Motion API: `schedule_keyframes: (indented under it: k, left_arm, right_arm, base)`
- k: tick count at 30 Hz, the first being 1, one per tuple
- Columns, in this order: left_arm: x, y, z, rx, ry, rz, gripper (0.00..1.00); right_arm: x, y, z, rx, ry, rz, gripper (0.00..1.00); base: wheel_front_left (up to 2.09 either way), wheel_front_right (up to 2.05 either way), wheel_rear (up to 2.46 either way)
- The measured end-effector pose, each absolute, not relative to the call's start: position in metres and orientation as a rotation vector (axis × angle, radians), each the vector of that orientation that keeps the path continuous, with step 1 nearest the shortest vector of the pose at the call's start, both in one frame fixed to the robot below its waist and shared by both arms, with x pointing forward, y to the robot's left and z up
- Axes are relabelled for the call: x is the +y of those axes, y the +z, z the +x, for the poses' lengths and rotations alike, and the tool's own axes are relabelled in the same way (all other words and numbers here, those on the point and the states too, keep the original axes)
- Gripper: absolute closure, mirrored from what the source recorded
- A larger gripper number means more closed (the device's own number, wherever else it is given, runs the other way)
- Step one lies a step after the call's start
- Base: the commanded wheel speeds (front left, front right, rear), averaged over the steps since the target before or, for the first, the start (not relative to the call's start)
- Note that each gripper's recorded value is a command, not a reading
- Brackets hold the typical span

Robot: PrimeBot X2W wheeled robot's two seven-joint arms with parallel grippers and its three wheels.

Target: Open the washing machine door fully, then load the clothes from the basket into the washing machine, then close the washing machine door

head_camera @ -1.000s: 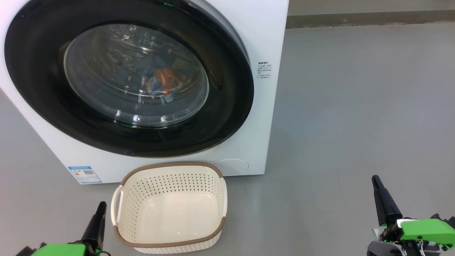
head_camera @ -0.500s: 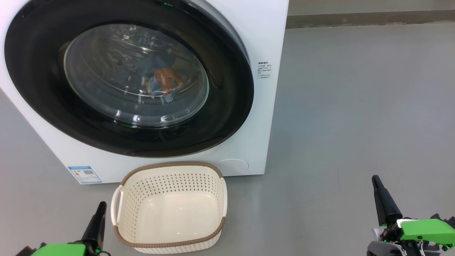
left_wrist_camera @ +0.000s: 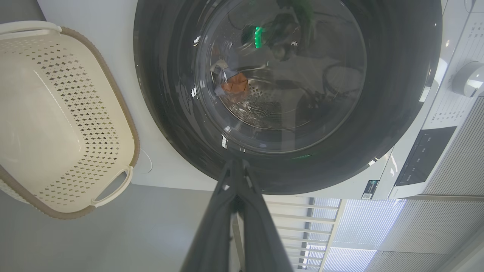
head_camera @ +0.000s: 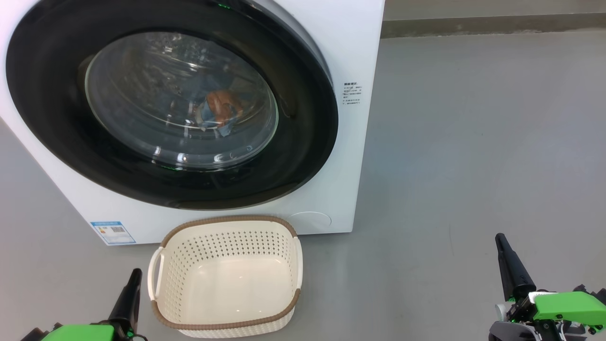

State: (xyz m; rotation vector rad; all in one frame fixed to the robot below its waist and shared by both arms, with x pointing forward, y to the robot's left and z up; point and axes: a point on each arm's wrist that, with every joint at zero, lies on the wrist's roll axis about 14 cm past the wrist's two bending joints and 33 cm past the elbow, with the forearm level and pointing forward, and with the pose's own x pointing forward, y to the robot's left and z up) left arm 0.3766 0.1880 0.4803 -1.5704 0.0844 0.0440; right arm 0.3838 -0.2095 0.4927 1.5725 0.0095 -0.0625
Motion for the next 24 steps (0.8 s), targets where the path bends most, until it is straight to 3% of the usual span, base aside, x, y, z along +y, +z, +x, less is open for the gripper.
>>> schedule_keyframes:
  k: [24]
  left_arm:
    - [0.188,0.4804,0.3767,0.084,0.044,-1.57,1.0]
  right_arm:
    - [-0.2094,0.4928,0.3838,0.01,-0.062,1.573,1.0]
  base:
    - [0.0,0.0,0.0]
